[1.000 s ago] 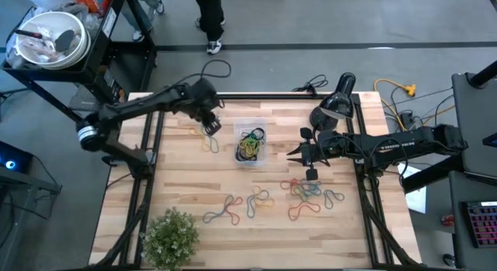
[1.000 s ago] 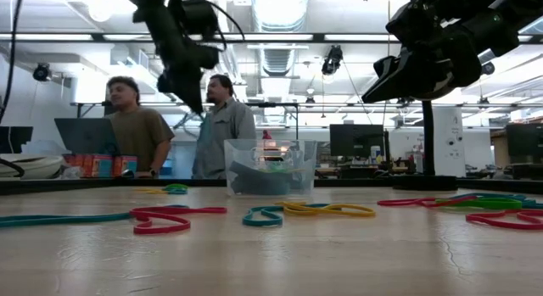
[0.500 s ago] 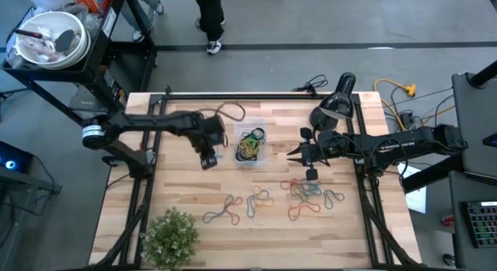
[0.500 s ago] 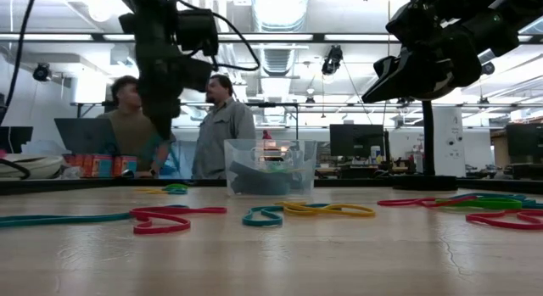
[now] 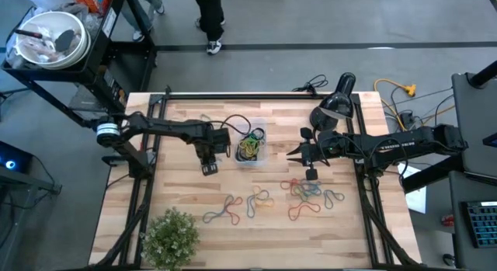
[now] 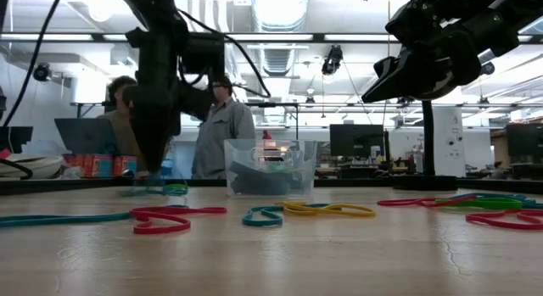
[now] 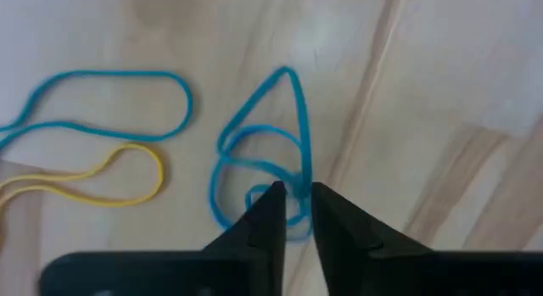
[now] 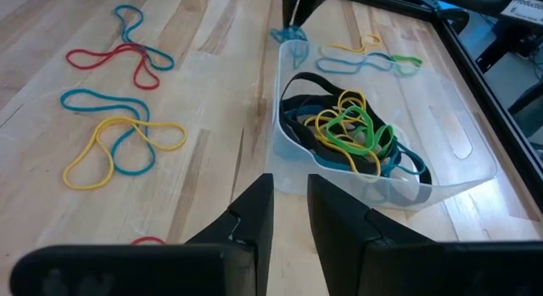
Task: Pick and place rubber bands into bin
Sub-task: Put the blue rubber band into the transparent bin
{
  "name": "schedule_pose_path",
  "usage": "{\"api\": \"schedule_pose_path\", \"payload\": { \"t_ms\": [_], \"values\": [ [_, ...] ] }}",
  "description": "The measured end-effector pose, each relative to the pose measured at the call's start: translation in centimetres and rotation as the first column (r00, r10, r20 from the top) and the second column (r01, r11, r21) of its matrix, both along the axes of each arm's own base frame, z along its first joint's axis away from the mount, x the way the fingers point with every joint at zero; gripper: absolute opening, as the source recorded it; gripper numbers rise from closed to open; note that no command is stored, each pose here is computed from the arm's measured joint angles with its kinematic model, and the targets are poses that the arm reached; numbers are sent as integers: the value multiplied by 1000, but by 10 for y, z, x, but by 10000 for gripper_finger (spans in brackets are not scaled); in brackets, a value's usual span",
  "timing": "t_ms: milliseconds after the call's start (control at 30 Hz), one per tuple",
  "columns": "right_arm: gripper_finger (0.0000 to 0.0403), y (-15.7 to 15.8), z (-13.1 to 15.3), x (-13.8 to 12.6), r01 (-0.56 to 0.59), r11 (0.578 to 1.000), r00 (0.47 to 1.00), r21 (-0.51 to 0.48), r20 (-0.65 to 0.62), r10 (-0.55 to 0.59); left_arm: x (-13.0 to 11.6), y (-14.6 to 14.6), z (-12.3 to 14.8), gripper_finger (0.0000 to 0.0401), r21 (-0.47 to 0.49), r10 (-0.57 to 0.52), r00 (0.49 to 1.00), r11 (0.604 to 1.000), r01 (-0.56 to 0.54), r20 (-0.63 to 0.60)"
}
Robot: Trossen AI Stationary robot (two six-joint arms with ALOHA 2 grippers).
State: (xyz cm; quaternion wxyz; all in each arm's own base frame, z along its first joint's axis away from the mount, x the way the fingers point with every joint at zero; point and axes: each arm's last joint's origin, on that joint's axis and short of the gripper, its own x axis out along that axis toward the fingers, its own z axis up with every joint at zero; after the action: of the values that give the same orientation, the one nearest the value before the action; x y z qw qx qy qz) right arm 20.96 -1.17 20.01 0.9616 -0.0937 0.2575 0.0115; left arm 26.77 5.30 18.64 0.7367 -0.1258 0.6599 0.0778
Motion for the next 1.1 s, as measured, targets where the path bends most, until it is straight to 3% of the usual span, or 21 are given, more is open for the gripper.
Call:
{"api": "schedule_pose_path", "payload": {
  "t_ms": [267,500,667,833,1100],
  "values": [
    [68,0,0,0,-1,1000,1000,-1,0,1,2,0,-5,124,-4,0,1000,1000,0,-16],
    [68,0,0,0,0,1000,1000,0,-1,0,2,1,-3,141,10,1,1000,1000,-1,-10],
    [68,0,0,0,0,1000,1000,0,-1,0,1,1,-3,108,21,2,1000,1000,-2,-13],
    [68,0,0,0,0,1000,1000,0,-1,0,1,1,-3,17,24,-15,1000,1000,15,-13],
    [68,0,0,0,0,1000,1000,0,-2,0,1,1,2,1,30,-17,1000,999,17,-1]
  ]
}}
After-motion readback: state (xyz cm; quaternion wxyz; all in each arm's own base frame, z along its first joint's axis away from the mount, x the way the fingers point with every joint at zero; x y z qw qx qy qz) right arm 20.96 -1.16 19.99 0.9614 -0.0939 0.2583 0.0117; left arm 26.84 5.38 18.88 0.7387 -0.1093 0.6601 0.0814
